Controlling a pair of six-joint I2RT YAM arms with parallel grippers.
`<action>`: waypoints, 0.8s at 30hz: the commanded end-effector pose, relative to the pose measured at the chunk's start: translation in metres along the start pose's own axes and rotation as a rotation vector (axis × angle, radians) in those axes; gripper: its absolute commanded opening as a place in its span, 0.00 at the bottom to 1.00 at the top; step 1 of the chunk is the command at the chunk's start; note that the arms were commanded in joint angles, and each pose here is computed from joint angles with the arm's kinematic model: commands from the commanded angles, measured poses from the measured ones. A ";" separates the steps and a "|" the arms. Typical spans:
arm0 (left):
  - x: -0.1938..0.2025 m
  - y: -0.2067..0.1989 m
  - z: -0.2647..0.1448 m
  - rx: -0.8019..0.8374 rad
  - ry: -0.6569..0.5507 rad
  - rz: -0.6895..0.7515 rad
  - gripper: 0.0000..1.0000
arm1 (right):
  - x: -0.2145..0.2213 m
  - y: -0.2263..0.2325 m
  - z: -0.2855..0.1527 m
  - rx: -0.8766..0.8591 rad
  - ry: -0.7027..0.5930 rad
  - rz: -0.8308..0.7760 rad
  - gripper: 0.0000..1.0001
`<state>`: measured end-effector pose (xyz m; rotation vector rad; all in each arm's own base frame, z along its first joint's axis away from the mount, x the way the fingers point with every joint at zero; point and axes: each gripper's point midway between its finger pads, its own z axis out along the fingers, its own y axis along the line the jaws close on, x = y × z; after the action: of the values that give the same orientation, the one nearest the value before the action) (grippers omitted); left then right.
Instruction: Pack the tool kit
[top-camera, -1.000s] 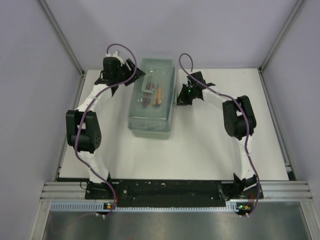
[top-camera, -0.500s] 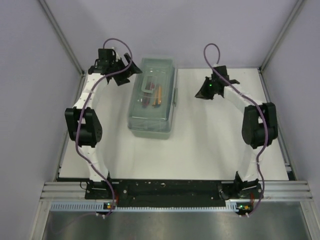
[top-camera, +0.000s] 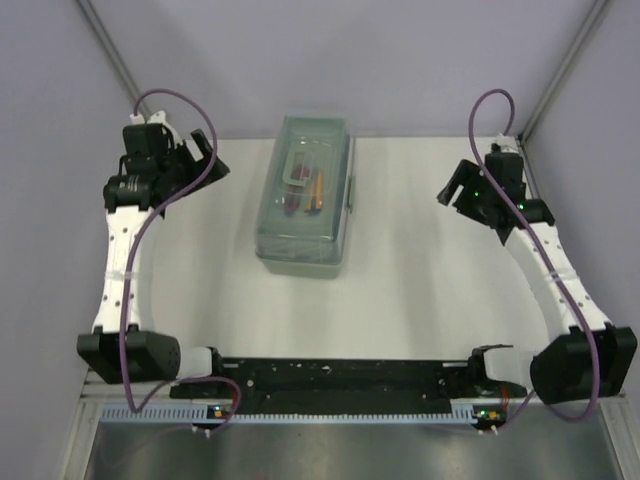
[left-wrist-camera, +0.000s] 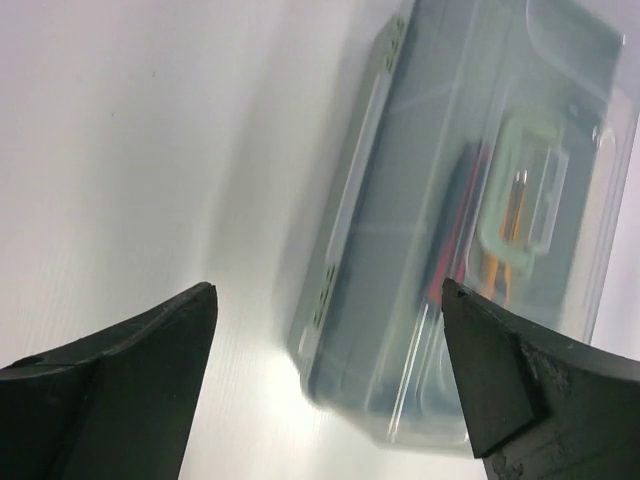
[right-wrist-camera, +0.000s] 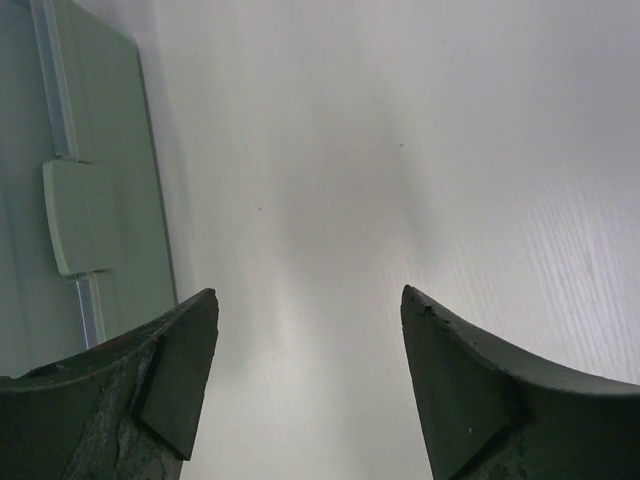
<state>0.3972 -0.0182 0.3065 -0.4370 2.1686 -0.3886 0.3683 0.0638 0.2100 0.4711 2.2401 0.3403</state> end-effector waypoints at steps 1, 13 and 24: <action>0.044 0.018 -0.052 -0.056 0.011 0.051 0.96 | -0.003 -0.040 -0.053 0.142 -0.140 -0.005 0.73; 0.117 0.031 -0.140 -0.020 -0.037 0.095 0.92 | 0.024 -0.079 -0.154 0.120 -0.434 0.208 0.76; 0.131 0.041 -0.157 -0.054 -0.094 0.149 0.98 | 0.044 -0.100 -0.227 0.104 -0.530 0.217 0.78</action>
<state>0.1925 -0.0273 0.2897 -0.3455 2.1247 -0.2933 0.1716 -0.0143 0.2762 0.7479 1.7371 0.2216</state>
